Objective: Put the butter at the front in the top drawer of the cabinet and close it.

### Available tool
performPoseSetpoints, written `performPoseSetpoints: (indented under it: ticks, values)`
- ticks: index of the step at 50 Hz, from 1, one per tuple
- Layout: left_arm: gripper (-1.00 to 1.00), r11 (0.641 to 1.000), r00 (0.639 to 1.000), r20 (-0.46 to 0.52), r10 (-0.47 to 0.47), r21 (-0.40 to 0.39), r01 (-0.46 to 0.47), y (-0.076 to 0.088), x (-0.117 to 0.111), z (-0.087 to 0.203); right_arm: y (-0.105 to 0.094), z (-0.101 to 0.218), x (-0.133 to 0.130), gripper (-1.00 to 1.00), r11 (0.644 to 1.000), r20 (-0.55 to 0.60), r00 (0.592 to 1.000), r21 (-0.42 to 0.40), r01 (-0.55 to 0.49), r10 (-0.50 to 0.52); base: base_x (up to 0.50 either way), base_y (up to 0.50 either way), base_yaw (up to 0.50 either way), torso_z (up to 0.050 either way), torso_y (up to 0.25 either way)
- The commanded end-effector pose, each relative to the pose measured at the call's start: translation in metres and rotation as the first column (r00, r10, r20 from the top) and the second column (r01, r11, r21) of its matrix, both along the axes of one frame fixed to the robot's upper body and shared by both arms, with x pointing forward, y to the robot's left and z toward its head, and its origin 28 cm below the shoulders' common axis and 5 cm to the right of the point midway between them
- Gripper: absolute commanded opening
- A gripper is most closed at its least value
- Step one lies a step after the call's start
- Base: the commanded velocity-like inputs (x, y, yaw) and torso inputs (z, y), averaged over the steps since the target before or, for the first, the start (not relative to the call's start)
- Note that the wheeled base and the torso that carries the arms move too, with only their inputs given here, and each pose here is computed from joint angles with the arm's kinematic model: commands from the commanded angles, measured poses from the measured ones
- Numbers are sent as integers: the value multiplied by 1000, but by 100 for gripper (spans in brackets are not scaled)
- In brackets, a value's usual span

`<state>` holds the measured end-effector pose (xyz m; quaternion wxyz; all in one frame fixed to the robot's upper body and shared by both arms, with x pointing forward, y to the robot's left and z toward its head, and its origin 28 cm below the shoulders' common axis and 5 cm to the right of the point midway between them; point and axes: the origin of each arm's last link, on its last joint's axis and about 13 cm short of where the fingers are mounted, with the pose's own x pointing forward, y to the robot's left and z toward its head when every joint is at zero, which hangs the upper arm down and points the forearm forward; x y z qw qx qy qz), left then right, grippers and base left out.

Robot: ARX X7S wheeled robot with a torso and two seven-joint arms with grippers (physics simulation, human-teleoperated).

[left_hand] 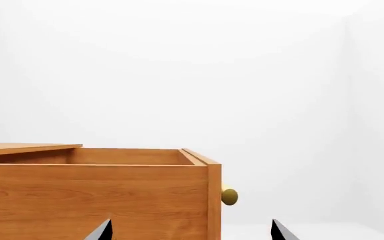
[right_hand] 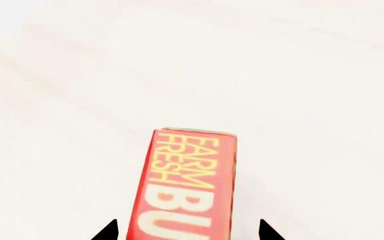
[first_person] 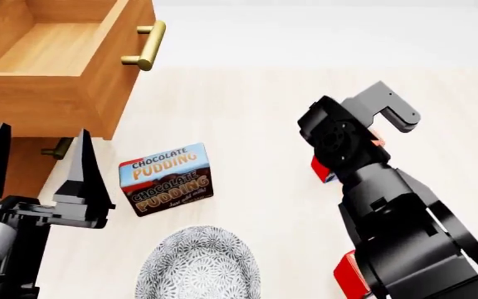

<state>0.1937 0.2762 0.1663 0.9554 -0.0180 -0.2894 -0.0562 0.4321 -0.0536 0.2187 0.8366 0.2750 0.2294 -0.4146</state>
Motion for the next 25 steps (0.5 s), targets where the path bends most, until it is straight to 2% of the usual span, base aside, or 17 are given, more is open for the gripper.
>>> performPoseSetpoints:
  ticks: [1, 15, 25]
  values:
    - [100, 1000, 1000, -9, 7, -4, -7, 1, 1, -2, -1, -8, -1, 100, 1000, -26, 1000, 14, -1, 1, 0, 0, 0, 0, 0]
    - [100, 1000, 1000, -11, 10, -3, -10, 1, 0, -2, 0, -17, -4, 100, 998, -58, 997, 50, -43, 45, 0, 0, 0, 0, 0]
    - [100, 1000, 1000, -16, 8, 3, -8, 1, -1, -2, 4, -25, -7, 100, 989, -73, 990, 89, -115, 121, 0, 0, 0, 0, 0]
